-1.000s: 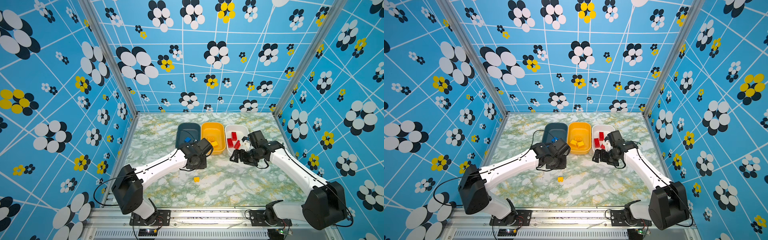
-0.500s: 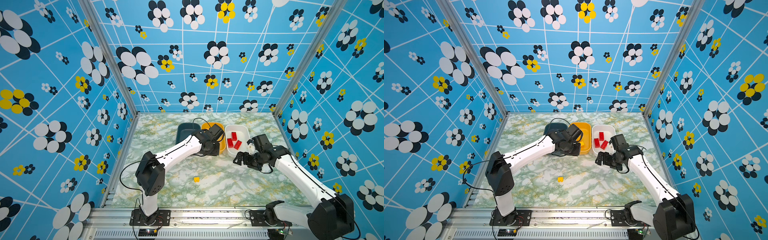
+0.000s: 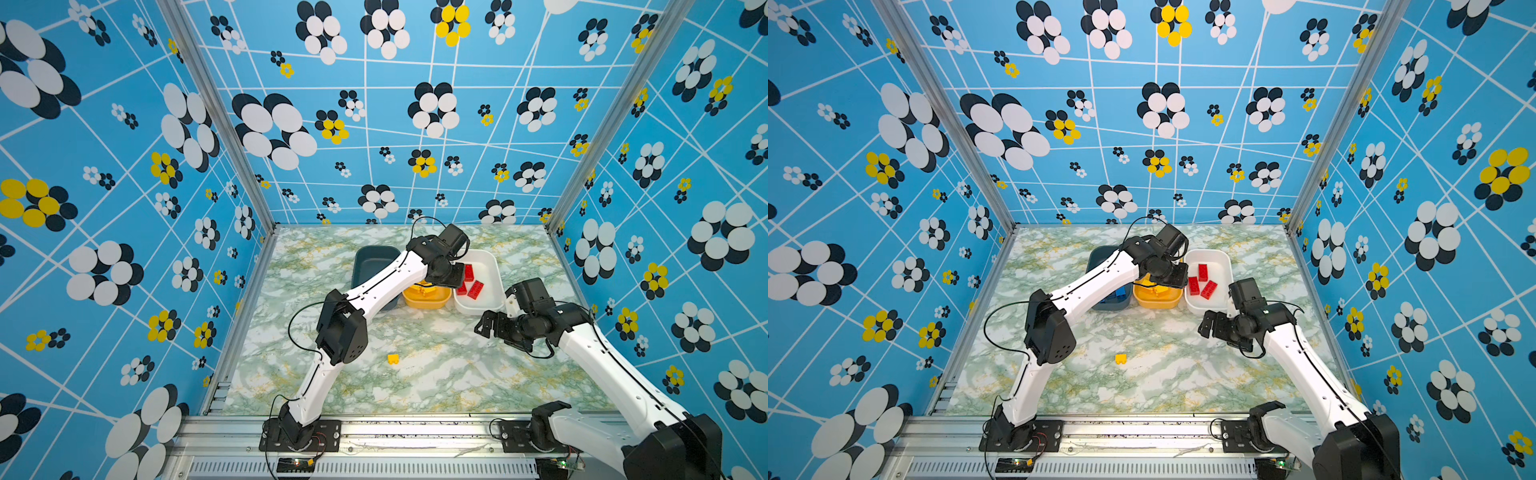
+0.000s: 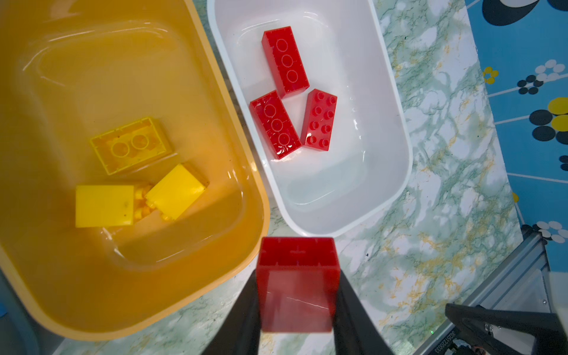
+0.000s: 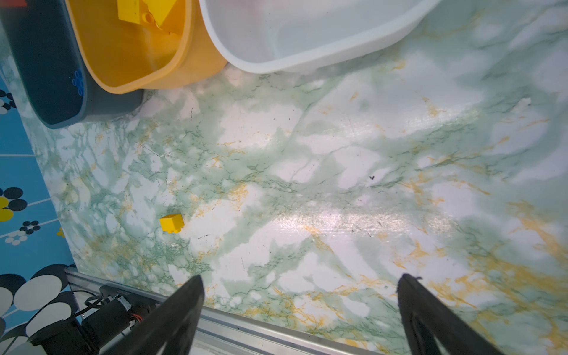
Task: Sort the legos into containers by color
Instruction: 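Carry the small red brick over the white tub and release it with left gripper, then move the left gripper back down over the small yellow brick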
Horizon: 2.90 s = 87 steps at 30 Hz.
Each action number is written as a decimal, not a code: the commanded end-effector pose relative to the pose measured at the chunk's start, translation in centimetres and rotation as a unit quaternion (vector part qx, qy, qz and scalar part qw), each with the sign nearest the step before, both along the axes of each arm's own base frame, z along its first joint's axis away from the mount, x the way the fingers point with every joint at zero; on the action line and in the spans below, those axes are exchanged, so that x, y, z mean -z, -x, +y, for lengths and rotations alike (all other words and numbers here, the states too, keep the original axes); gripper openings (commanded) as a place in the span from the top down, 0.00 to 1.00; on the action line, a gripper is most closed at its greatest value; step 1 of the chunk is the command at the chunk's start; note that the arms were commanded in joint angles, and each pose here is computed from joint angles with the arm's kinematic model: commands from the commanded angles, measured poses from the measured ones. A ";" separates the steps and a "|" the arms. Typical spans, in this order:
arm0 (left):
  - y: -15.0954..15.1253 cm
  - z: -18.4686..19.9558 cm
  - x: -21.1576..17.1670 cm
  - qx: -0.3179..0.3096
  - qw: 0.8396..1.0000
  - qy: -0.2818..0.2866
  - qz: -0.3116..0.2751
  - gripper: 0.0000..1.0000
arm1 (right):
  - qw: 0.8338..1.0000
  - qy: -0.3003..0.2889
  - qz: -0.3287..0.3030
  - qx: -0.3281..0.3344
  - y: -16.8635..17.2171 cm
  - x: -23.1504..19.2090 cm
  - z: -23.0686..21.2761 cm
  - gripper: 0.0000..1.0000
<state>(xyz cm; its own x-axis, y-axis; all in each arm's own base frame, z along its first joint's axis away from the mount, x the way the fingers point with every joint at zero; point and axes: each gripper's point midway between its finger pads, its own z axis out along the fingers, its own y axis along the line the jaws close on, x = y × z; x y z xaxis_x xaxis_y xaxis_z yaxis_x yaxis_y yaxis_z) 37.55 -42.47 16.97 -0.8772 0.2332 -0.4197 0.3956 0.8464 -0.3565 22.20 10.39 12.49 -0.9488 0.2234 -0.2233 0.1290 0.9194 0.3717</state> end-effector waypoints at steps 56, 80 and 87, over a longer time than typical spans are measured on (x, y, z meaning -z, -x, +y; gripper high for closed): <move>2.0 2.1 0.8 -0.019 1.000 0.004 0.002 0.38 | 1.000 -0.016 -0.020 0.016 -1.4 -1.5 0.0 0.01; 11.5 16.8 6.4 -0.124 0.986 -0.097 0.055 0.29 | 0.998 -0.048 -0.017 -0.031 -4.2 -1.4 2.9 0.01; 13.5 18.9 8.2 -0.149 0.979 -0.116 0.071 0.25 | 0.998 -0.050 -0.013 -0.044 -4.7 -1.2 3.5 0.01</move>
